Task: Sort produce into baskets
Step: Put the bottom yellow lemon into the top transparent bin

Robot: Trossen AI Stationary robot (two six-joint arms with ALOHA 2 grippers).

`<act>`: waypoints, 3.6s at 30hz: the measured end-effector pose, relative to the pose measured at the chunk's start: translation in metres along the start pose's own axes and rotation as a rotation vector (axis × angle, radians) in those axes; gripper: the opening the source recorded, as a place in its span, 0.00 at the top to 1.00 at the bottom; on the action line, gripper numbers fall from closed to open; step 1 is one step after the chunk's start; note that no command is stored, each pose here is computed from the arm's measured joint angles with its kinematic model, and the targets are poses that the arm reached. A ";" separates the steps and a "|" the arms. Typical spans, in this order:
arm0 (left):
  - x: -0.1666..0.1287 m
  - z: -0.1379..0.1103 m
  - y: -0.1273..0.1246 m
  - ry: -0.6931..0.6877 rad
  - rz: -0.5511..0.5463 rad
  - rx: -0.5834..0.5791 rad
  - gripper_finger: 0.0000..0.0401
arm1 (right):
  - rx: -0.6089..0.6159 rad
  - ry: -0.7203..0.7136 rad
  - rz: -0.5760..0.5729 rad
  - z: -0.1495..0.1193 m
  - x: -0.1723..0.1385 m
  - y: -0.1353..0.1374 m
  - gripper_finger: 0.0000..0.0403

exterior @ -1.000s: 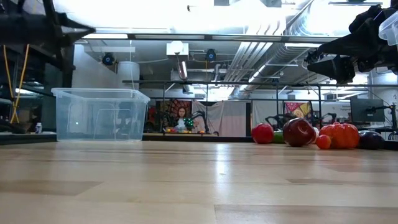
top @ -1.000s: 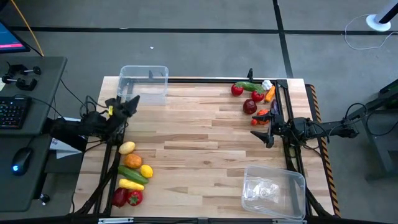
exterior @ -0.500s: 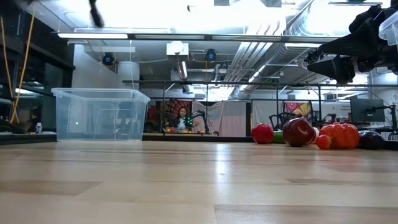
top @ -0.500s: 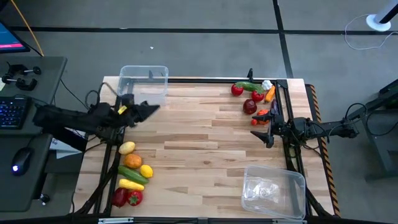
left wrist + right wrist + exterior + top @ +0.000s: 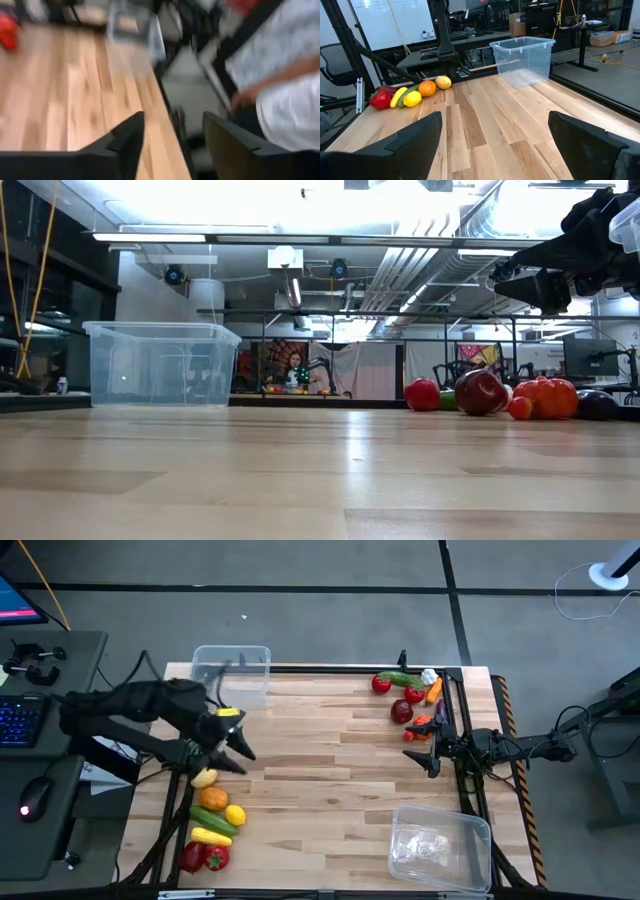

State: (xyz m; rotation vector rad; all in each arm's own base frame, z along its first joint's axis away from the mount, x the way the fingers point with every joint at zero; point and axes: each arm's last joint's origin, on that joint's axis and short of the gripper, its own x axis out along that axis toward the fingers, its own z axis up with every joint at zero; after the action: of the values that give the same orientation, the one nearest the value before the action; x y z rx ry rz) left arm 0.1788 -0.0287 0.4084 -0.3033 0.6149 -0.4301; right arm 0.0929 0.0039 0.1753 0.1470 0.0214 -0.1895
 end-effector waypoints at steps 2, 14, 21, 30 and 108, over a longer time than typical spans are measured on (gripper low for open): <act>0.006 0.001 -0.002 0.124 -0.008 0.001 0.41 | 0.000 0.000 0.000 0.000 0.000 0.000 0.11; 0.049 -0.044 0.002 0.563 0.293 -0.247 0.29 | 0.000 0.001 0.000 0.000 0.000 0.000 0.11; 0.071 -0.070 0.006 0.618 0.256 -0.273 0.29 | -0.001 0.003 0.000 0.000 0.000 0.000 0.11; 0.122 -0.086 0.005 0.818 0.168 -0.160 0.13 | -0.001 0.003 0.000 0.000 0.000 0.000 0.11; 0.191 -0.211 0.013 0.811 0.484 0.161 0.45 | -0.001 0.004 0.000 0.000 0.000 0.000 0.11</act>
State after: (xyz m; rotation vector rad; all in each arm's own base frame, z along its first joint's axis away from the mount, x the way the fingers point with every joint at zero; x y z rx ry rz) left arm 0.1935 -0.1389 0.1458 0.1988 1.3992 -0.1144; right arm 0.0930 0.0039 0.1749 0.1461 0.0255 -0.1892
